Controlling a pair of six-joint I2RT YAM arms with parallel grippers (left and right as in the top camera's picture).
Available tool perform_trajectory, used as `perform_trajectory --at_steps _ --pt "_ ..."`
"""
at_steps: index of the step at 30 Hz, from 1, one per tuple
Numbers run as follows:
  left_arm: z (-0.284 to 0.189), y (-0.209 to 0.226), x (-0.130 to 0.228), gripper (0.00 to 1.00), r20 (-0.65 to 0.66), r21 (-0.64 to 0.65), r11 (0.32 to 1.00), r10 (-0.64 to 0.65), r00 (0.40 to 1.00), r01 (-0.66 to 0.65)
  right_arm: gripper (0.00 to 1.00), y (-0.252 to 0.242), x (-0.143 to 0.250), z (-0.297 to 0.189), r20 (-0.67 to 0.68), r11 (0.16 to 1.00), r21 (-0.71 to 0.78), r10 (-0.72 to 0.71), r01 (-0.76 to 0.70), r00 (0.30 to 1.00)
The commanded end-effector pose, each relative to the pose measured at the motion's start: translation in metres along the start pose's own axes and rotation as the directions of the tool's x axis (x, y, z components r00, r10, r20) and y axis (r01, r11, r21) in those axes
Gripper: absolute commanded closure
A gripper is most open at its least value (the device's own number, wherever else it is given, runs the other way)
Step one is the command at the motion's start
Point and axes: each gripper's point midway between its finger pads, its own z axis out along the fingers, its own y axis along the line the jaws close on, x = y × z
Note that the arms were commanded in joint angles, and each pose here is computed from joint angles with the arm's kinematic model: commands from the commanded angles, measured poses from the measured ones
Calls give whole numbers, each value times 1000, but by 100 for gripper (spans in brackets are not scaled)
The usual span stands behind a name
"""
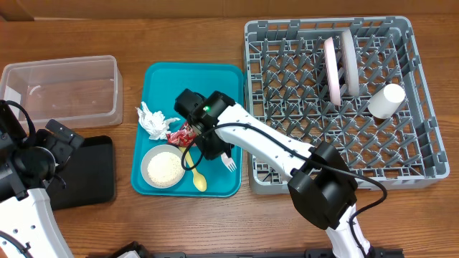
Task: Sort waste into correct bins and load items into the dishwasher rack
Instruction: 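Lift the white fork with the right gripper and place it in the rack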
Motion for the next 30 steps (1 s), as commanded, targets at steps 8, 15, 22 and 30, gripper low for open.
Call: perform_trajectory --at_steps 8,15,22,30 --pt "-4 -2 -3 0 9 12 1000 -25 1000 25 91 -54 -45 -62 197 975 125 158 -185 968" --pt "-4 -2 -3 0 9 12 1000 -25 1000 25 91 -130 -55 -58 198 881 21 460 -473 866" --pt "-4 -2 -3 0 9 12 1000 -25 1000 25 92 -174 -76 -59 180 775 -204 630 -598 756" --pt "-4 -2 -3 0 9 12 1000 -25 1000 25 90 -174 -70 -57 188 857 -165 514 -489 837"
